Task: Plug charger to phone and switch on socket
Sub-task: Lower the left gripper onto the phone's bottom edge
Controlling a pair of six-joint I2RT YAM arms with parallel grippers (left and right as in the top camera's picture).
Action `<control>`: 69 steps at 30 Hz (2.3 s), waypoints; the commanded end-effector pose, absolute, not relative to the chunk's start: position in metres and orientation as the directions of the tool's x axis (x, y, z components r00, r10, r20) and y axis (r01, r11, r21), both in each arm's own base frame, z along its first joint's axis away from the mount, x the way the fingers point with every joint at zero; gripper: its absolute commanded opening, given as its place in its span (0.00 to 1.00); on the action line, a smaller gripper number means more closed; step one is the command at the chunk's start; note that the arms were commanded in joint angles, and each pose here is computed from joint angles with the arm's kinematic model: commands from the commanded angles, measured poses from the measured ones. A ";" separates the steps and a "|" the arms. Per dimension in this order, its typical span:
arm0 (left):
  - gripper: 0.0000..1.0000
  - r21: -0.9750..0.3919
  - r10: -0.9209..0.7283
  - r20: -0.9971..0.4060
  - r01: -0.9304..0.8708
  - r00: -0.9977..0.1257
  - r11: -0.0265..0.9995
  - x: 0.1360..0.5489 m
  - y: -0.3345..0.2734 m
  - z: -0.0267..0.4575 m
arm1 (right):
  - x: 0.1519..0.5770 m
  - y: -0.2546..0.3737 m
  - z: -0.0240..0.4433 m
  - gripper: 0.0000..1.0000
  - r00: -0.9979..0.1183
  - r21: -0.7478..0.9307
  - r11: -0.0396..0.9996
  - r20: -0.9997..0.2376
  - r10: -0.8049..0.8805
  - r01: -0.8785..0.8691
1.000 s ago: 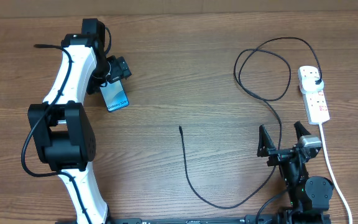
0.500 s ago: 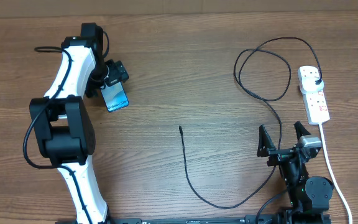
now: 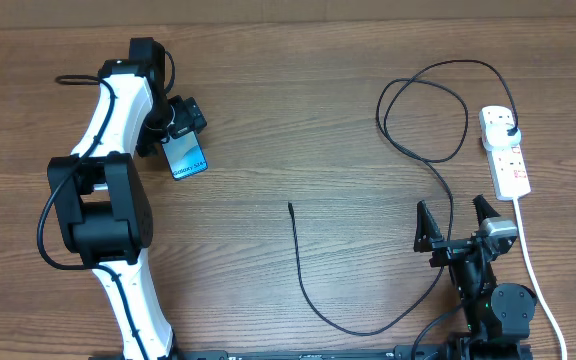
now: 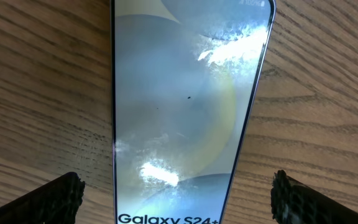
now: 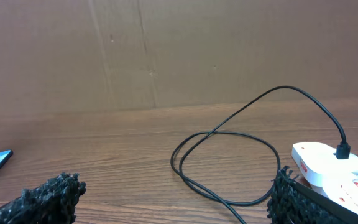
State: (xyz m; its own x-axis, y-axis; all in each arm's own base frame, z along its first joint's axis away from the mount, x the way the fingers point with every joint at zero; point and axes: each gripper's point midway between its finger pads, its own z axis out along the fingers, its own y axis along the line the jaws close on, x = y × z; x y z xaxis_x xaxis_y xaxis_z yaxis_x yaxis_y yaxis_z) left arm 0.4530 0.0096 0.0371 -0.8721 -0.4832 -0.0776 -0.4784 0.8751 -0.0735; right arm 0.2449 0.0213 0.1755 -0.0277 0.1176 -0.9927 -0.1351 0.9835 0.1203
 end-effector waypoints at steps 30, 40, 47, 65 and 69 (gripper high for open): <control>1.00 -0.032 -0.528 -0.128 -0.529 -0.839 0.848 0.461 0.021 0.040 | 0.245 0.020 0.173 1.00 -0.025 0.124 0.984 -0.992 0.121 -0.125; 1.00 -0.012 -0.517 -0.089 -0.518 -0.852 0.856 0.458 0.016 0.019 | 0.245 0.020 0.173 1.00 -0.025 0.124 0.984 -0.992 0.121 -0.125; 1.00 -0.012 -0.505 -0.089 -0.506 -0.859 0.863 0.462 0.014 0.006 | 0.245 0.020 0.173 1.00 -0.025 0.124 0.984 -0.992 0.121 -0.125; 1.00 -0.029 -0.494 -0.121 -0.495 -0.861 0.869 0.471 0.014 0.007 | 0.245 0.020 0.173 1.00 -0.025 0.124 0.984 -0.992 0.121 -0.125; 1.00 -0.030 -0.516 -0.117 -0.516 -0.849 0.856 0.470 0.014 0.005 | 0.245 0.020 0.173 1.00 -0.025 0.124 0.984 -0.992 0.121 -0.125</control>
State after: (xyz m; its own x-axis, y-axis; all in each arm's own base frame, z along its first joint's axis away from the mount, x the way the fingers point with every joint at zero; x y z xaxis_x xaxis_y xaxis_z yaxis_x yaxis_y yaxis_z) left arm 0.4665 0.0142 0.0068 -0.8582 -0.5019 -0.1077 -0.5011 0.8646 -0.0365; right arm 0.2449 0.0213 0.1756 -0.0274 0.1180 -0.9926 -0.1351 0.9835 0.1206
